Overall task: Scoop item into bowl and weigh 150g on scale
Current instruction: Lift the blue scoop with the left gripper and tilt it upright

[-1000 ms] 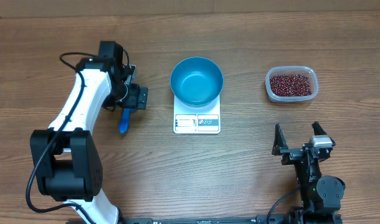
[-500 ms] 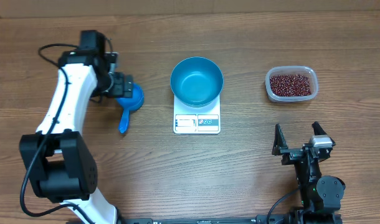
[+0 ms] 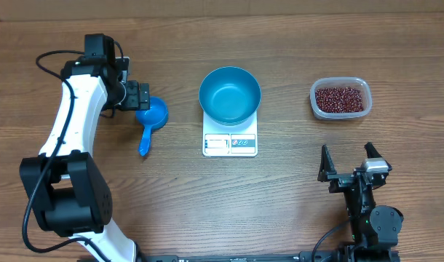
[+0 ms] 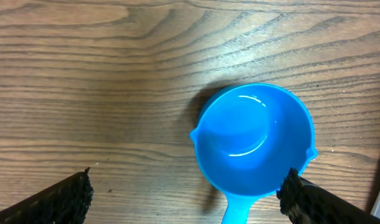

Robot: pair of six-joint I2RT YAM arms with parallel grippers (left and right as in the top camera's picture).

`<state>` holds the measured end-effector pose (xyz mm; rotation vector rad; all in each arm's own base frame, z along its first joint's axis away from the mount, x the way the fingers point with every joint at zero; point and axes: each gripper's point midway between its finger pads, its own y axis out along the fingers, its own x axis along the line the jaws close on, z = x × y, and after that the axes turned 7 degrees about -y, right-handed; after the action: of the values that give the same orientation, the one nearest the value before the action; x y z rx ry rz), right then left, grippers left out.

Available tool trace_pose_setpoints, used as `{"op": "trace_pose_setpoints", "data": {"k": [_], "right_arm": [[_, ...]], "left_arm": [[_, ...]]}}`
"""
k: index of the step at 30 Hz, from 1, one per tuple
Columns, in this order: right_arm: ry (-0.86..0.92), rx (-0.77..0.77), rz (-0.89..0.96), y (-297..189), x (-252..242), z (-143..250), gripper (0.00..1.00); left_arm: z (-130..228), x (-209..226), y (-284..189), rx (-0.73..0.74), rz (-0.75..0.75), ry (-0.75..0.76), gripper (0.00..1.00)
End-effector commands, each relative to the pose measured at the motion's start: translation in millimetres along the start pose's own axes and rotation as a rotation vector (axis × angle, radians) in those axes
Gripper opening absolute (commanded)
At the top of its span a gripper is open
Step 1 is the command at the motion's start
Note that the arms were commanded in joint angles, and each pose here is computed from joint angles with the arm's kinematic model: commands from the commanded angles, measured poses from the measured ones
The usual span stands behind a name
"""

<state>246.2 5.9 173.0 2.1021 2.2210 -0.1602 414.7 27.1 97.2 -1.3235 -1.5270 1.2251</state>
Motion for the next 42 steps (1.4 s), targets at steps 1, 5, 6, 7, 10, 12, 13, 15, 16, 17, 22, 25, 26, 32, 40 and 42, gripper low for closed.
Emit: {"op": "trace_pose_setpoints", "data": {"k": [1, 5, 6, 7, 10, 12, 13, 15, 16, 17, 22, 25, 26, 32, 40, 42], "right_arm": [[-0.004, -0.005, -0.005, 0.1, 1.6, 1.6, 1.00], [-0.004, -0.005, -0.006, 0.1, 1.6, 1.6, 1.00], [-0.004, -0.005, -0.005, 0.1, 1.6, 1.6, 1.00], [-0.004, -0.005, -0.005, 0.1, 1.6, 1.6, 1.00], [-0.004, -0.005, -0.005, 0.1, 1.6, 1.6, 1.00], [-0.004, -0.005, -0.005, 0.1, 1.6, 1.6, 1.00], [-0.004, -0.005, -0.005, 0.1, 1.6, 1.6, 1.00], [-0.004, -0.005, -0.005, 0.1, 1.6, 1.6, 1.00], [-0.004, -0.005, -0.005, 0.1, 1.6, 1.6, 1.00], [-0.004, -0.005, -0.005, 0.1, 1.6, 1.6, 1.00], [-0.004, -0.005, -0.005, 0.1, 1.6, 1.6, 1.00], [-0.004, -0.005, -0.006, 0.1, 1.6, 1.6, 1.00], [-0.004, -0.005, -0.005, 0.1, 1.6, 1.6, 1.00], [-0.004, -0.005, -0.005, 0.1, 1.6, 1.6, 1.00], [-0.004, -0.005, -0.005, 0.1, 1.6, 1.6, 1.00], [-0.004, -0.005, -0.005, 0.1, 1.6, 1.6, 1.00]], "left_arm": [[0.2, -4.6, 17.0, 0.037, 0.010, -0.002, 1.00], [8.2, -6.5, 36.8, 0.092, 0.021, -0.003, 1.00], [9.2, -6.2, 41.4, 0.101, 0.020, -0.003, 1.00], [9.7, -5.8, 45.5, 0.107, 0.018, -0.001, 0.99], [10.9, -5.3, 54.1, 0.118, 0.016, 0.016, 1.00], [11.6, -5.1, 58.4, 0.124, 0.015, 0.015, 1.00], [12.0, -5.0, 61.0, 0.128, 0.014, 0.015, 0.99], [13.0, -4.7, 66.4, 0.136, 0.013, 0.015, 0.99], [14.2, -4.5, 70.4, 0.143, 0.012, 0.015, 0.99], [15.4, -4.4, 73.1, 0.150, 0.012, 0.015, 1.00], [22.6, -3.6, 86.4, 0.187, 0.009, 0.013, 1.00], [23.1, -3.9, 88.1, 0.190, 0.011, 0.013, 0.98], [22.6, -4.0, 88.2, 0.187, 0.011, 0.013, 0.98], [19.5, -4.3, 88.8, 0.175, 0.012, 0.014, 1.00], [19.0, -4.4, 88.9, 0.173, 0.013, 0.014, 0.91], [18.8, -4.4, 88.9, 0.172, 0.013, 0.014, 0.88]]}}
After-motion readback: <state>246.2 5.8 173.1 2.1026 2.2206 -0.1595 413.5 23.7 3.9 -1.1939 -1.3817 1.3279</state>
